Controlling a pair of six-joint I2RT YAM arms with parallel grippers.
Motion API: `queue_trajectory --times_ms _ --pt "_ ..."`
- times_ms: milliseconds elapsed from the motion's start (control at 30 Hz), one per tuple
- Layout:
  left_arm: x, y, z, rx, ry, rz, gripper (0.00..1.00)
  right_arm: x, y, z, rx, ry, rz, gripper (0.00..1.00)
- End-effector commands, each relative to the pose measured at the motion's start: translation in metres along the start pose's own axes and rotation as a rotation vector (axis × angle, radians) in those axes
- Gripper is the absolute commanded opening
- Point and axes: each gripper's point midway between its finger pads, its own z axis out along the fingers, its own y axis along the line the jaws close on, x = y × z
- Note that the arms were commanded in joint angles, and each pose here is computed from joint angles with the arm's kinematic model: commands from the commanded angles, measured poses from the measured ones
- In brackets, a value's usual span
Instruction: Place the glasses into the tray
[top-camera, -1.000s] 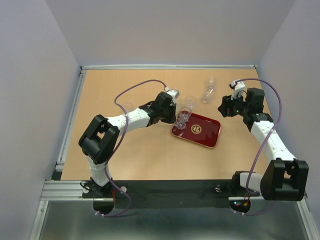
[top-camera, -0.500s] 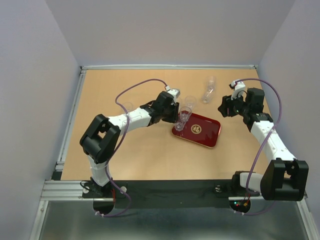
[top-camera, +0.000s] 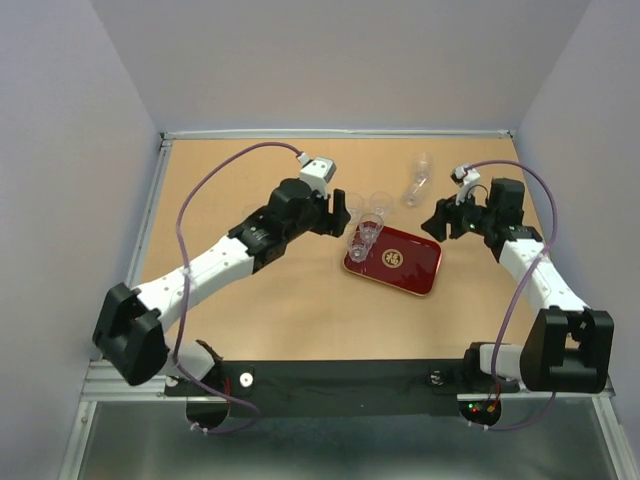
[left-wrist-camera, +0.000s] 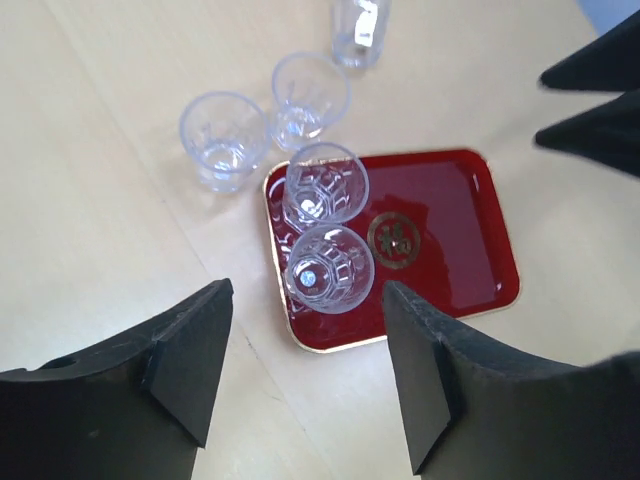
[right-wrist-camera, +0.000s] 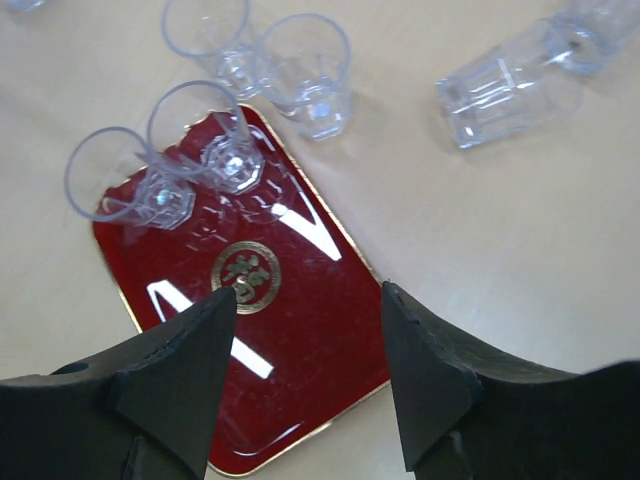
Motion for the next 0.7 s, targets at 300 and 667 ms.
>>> queue_trajectory --times_ms 300,667 --pt "-0.034 0.076 -0.104 -0.366 -0.186 0.227 0.9 -0.047 0.003 0.063 -0.178 0.032 0.214 0.65" --pt "-0.022 0.1 -0.13 -0.468 -0.232 0.269 0.9 -0.046 -0.017 0.132 0.034 0.174 0.196 0.64"
